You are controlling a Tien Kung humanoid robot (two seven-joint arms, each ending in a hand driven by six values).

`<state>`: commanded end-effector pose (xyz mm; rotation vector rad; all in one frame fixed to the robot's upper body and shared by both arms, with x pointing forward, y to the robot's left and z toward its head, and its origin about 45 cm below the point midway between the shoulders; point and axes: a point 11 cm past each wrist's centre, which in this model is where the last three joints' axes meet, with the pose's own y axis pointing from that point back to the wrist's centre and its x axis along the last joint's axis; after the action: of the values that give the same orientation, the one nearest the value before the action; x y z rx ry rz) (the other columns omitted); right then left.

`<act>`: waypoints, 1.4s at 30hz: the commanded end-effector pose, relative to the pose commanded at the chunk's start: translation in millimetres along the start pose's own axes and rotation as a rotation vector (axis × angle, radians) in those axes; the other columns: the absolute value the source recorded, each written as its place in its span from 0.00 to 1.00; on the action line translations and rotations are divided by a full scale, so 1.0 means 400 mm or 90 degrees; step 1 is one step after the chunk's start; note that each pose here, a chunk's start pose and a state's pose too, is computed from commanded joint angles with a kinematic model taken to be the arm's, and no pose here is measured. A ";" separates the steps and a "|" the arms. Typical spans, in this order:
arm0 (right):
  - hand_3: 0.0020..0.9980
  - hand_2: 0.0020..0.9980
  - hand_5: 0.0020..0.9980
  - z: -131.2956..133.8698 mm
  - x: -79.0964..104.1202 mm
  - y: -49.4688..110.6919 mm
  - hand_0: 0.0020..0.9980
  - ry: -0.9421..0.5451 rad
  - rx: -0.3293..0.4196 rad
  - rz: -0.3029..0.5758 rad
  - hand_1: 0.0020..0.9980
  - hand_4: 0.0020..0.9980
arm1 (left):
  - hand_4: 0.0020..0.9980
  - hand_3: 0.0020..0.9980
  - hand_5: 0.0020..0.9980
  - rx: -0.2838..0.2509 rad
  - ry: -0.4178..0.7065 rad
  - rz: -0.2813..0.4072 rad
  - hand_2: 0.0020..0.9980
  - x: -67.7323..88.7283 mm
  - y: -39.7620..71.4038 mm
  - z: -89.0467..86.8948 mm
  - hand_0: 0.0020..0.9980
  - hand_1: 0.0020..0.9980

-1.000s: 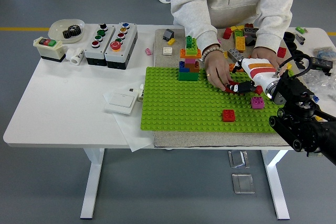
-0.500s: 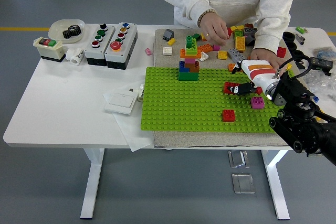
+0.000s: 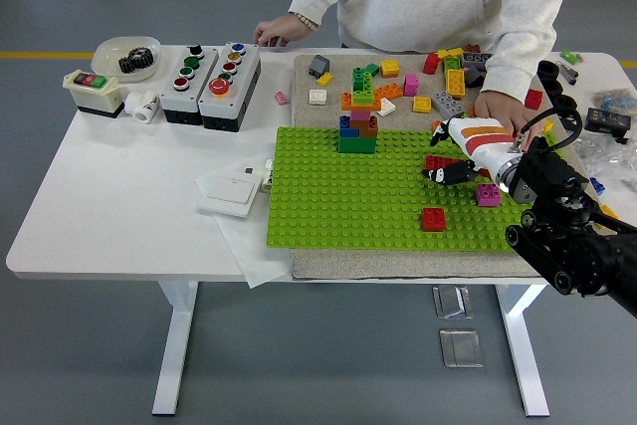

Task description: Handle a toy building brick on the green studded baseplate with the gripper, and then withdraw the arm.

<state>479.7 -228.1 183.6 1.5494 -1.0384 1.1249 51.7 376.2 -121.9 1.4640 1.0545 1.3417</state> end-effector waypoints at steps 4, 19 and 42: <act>0.63 0.69 0.42 0.011 -0.008 0.000 0.68 0.002 -0.011 -0.007 0.64 0.87 | 0.60 0.57 0.61 -0.001 0.001 0.000 0.69 0.000 0.000 0.002 0.78 0.72; 0.59 0.62 0.42 0.015 -0.008 0.001 0.59 0.000 -0.012 -0.008 0.60 0.84 | 0.60 0.57 0.61 -0.004 0.000 0.001 0.69 0.001 0.002 0.010 0.78 0.72; 0.54 0.58 0.44 0.025 -0.020 0.002 0.53 -0.002 -0.022 -0.018 0.55 0.81 | 0.59 0.57 0.61 -0.007 -0.001 0.002 0.69 0.001 0.003 0.020 0.78 0.72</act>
<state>479.1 -237.2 174.5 1.5339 -1.0296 1.0806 59.7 375.9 -120.8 1.4588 1.0416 1.3460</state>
